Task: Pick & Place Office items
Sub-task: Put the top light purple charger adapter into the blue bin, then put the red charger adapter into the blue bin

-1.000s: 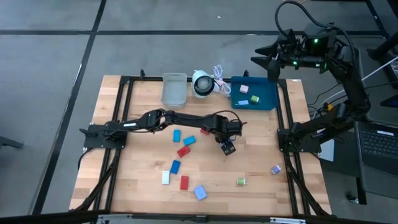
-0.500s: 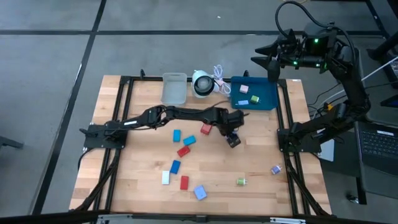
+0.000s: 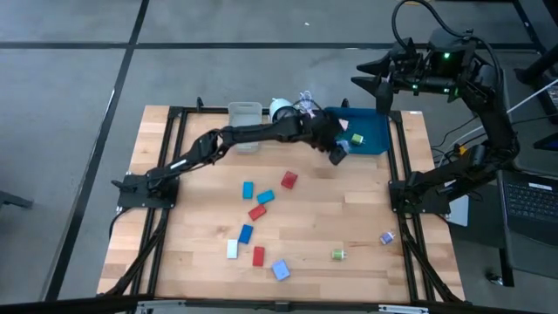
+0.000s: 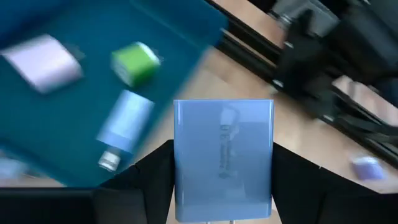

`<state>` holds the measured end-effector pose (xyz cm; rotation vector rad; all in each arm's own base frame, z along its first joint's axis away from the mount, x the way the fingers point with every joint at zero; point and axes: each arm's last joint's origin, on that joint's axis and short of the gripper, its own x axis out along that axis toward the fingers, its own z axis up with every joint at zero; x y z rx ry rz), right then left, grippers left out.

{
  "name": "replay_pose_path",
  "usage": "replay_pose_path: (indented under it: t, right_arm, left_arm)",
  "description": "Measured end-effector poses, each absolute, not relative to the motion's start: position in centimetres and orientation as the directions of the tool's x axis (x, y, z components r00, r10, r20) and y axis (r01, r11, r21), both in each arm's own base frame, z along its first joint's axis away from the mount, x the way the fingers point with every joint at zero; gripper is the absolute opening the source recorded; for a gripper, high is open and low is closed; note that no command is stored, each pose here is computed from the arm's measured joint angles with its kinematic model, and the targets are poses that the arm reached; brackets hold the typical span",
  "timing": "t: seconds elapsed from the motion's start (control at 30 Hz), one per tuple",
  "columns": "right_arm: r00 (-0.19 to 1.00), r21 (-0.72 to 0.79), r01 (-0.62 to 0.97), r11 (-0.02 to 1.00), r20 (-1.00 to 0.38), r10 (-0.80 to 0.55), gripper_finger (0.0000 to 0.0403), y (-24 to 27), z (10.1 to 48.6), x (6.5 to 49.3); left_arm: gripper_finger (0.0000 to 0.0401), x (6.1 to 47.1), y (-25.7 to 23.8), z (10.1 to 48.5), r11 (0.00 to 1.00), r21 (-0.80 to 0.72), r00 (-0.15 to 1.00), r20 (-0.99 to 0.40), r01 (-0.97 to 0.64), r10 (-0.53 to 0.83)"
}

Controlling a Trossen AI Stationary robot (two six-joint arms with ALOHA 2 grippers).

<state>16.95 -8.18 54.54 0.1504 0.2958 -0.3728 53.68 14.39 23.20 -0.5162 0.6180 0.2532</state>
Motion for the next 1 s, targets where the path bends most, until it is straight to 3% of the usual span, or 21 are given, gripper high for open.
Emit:
replay_pose_path:
  t: [0.2,0.43,0.73,0.9,1.0]
  right_arm:
    - [0.889,0.087,0.378,0.922,-0.311,-0.336,0.0208,-8.2,54.5,17.0]
    - [0.889,0.09,0.379,0.921,-0.311,-0.336,0.0208,-8.2,54.5,17.0]
    - [0.889,0.09,0.38,0.92,-0.312,-0.337,0.0208,-8.2,54.5,17.0]
    - [0.888,0.089,0.383,0.919,-0.312,-0.339,0.0208,-8.2,54.5,16.9]
    - [0.886,0.085,0.387,0.918,-0.312,-0.344,0.0208,-8.3,54.5,16.9]
  left_arm:
    - [0.0209,53.1,19.1,23.4,0.863,-0.356,0.846,-0.515,-0.357,0.138]
    - [0.0209,51.9,24.7,21.4,0.813,-0.423,0.862,-0.476,-0.4,0.177]
    - [0.0211,52.7,25.2,19.2,0.833,-0.465,0.905,-0.415,-0.298,0.092]
    - [0.0295,53.5,23.9,19.6,0.878,-0.403,0.918,-0.386,-0.258,0.092]
    - [0.0325,53.6,23.9,19.8,0.871,-0.409,0.92,-0.375,-0.272,0.111]
